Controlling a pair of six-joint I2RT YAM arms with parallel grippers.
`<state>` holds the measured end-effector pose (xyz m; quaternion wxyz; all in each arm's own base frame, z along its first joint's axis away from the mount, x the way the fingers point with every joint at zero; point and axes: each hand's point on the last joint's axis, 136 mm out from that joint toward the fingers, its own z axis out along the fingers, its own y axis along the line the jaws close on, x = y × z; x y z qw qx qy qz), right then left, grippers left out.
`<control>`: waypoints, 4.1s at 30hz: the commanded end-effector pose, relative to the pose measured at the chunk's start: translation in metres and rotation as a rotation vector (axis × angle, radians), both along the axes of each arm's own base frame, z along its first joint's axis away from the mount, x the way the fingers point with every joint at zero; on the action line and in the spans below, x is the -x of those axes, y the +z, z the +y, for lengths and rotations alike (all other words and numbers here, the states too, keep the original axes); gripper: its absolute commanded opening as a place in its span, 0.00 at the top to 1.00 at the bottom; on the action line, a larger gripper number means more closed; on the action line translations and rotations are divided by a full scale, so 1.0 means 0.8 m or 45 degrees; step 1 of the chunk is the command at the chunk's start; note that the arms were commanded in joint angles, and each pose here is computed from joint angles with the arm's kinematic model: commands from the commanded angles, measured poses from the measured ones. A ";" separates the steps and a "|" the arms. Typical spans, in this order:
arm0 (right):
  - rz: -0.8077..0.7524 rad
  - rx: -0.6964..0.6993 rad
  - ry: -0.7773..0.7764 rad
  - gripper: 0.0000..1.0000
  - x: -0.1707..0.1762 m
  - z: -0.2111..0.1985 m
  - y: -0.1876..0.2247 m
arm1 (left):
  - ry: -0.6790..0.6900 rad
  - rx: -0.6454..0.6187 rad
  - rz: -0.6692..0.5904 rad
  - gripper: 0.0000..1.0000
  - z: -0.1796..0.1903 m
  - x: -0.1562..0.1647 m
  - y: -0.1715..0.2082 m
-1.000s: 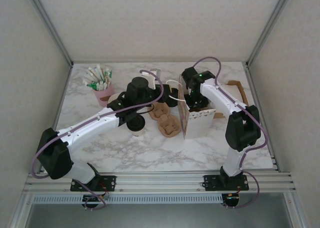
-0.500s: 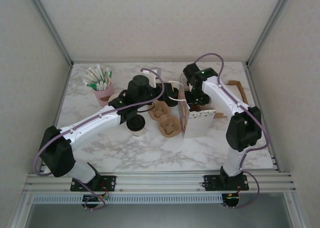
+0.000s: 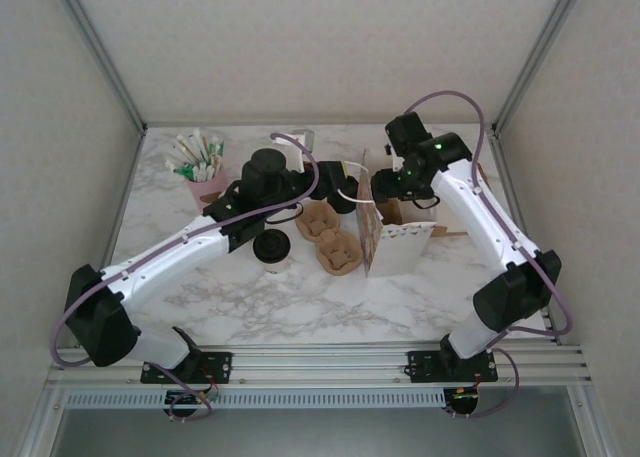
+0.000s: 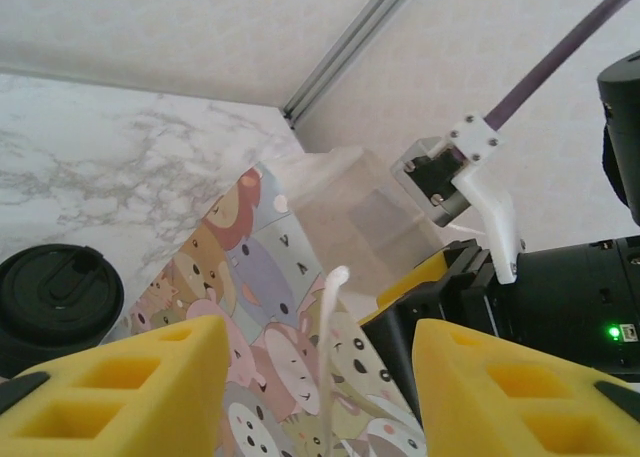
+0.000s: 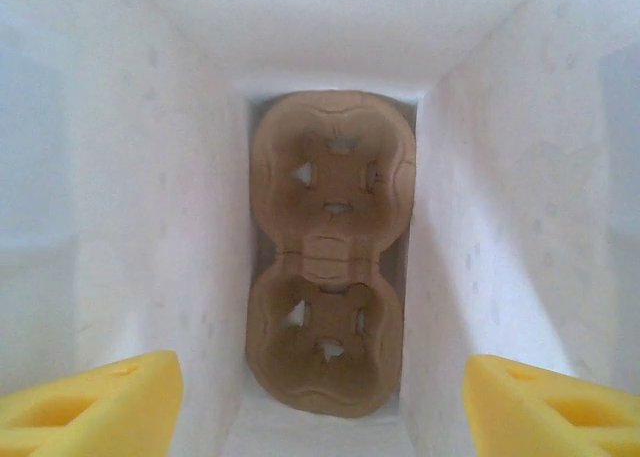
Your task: Pack the takeout coffee
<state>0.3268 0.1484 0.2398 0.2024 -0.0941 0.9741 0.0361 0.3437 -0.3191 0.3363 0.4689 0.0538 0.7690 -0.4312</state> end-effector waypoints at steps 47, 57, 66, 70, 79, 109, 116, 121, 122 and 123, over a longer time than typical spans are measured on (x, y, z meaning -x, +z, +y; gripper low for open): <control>-0.574 -0.362 -0.054 0.01 0.115 -0.054 0.112 | 0.114 -0.075 -0.164 0.00 0.102 0.083 -0.006; -0.594 -0.369 -0.163 0.01 0.112 -0.066 0.110 | 0.100 -0.047 -0.181 0.00 0.094 0.078 -0.003; -0.611 -0.346 -0.243 0.01 0.110 -0.078 0.111 | 0.107 -0.040 -0.200 0.00 0.091 0.073 0.007; -0.632 -0.313 -0.211 0.01 0.110 -0.080 0.110 | 0.159 -0.051 -0.196 0.00 0.097 0.067 0.012; -0.644 -0.297 -0.109 0.01 0.118 -0.075 0.111 | 0.329 -0.093 -0.129 0.00 0.125 0.056 0.003; -0.532 -0.691 0.391 0.03 0.162 0.027 0.146 | 0.529 -0.162 -0.108 0.00 0.183 0.065 -0.024; -0.498 -0.625 0.525 0.04 0.170 0.062 0.146 | 0.513 -0.110 -0.017 0.00 0.194 0.057 -0.043; -0.470 -0.560 0.627 0.01 0.175 0.094 0.140 | 0.537 -0.047 -0.002 0.00 0.214 0.065 -0.048; -0.463 -0.542 0.643 0.01 0.175 0.100 0.138 | 0.549 -0.033 -0.006 0.00 0.218 0.068 -0.050; -0.458 -0.528 0.658 0.01 0.176 0.106 0.137 | 0.557 -0.021 -0.012 0.00 0.221 0.071 -0.052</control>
